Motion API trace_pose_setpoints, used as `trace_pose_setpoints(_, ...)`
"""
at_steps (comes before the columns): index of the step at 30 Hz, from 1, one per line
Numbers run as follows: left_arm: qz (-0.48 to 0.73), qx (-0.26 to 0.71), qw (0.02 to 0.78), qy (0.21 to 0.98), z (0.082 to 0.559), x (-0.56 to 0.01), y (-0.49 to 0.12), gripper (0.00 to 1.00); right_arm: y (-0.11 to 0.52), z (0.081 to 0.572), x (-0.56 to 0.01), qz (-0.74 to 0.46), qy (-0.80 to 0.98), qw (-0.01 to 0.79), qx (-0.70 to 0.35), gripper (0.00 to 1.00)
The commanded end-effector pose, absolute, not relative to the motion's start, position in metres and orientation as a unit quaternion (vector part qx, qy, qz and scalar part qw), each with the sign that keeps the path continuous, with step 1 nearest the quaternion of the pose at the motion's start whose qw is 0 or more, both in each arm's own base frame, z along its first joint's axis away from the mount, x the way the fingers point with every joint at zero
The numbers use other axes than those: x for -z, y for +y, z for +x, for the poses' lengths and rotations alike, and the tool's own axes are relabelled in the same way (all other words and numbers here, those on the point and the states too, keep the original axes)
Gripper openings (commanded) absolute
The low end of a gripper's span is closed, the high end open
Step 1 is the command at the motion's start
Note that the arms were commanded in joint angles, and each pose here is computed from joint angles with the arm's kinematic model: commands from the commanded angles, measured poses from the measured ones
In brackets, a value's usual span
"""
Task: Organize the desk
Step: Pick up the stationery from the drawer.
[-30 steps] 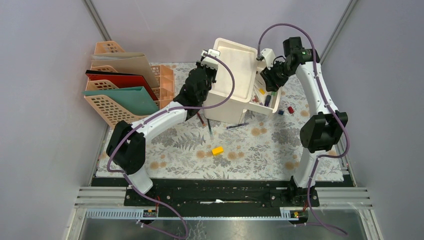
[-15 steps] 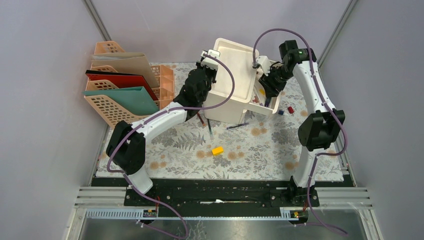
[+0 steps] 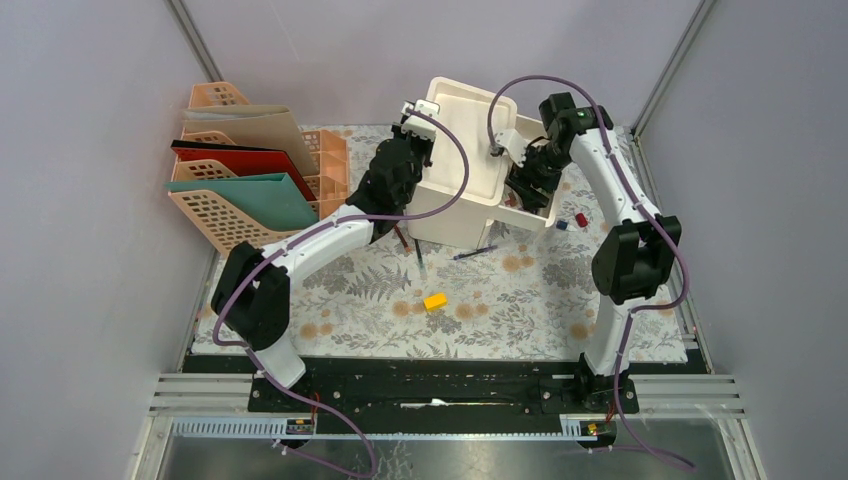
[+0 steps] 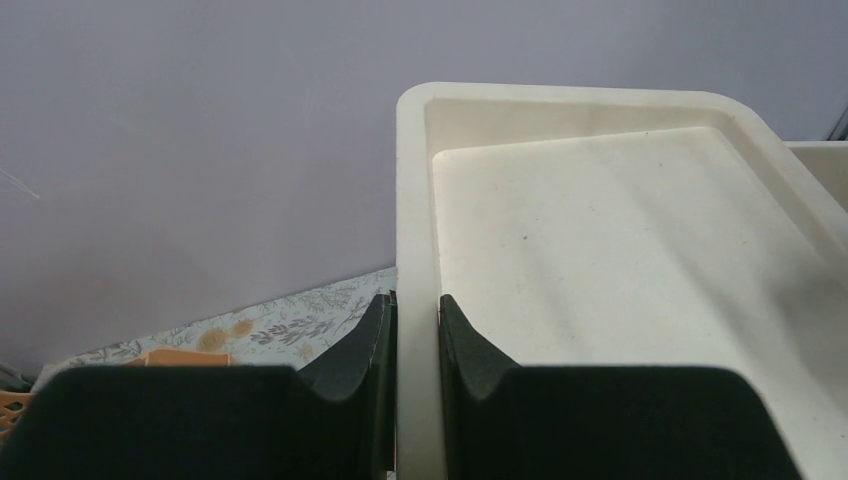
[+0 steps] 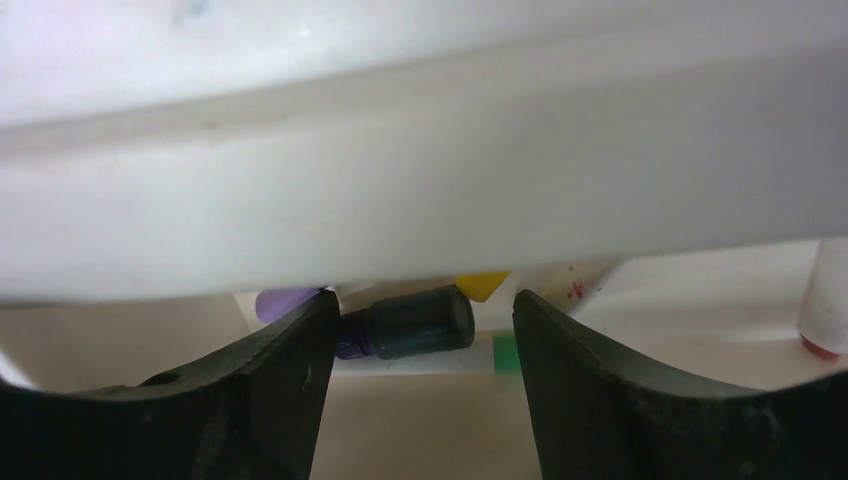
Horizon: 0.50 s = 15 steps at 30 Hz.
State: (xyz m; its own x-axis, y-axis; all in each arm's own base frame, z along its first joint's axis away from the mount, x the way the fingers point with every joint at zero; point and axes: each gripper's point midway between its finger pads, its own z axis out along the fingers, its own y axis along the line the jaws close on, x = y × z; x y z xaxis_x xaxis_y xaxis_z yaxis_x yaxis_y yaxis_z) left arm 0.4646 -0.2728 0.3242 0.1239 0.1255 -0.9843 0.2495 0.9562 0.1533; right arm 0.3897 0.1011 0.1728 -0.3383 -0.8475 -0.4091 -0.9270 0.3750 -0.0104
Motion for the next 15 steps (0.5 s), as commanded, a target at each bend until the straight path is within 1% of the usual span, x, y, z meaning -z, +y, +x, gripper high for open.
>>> trace_pose_setpoints(1,0.104,0.079,0.804,0.579,0.448,-0.401,-0.266,0.00,0.071,0.407,-0.176,-0.568,0.802,0.182,-0.009,0.70)
trace_pose_setpoints(8,0.105,0.076,0.804,0.580,0.448,-0.400,-0.266,0.00,0.065,0.448,-0.192,-0.554,0.797,0.237,0.045,0.58)
trace_pose_setpoints(12,0.106,0.075,0.804,0.580,0.448,-0.399,-0.266,0.00,0.061,0.466,-0.202,-0.542,0.798,0.258,0.056,0.56)
trace_pose_setpoints(15,0.105,0.074,0.803,0.582,0.449,-0.397,-0.266,0.00,0.059,0.477,-0.206,-0.531,0.801,0.270,0.065,0.52)
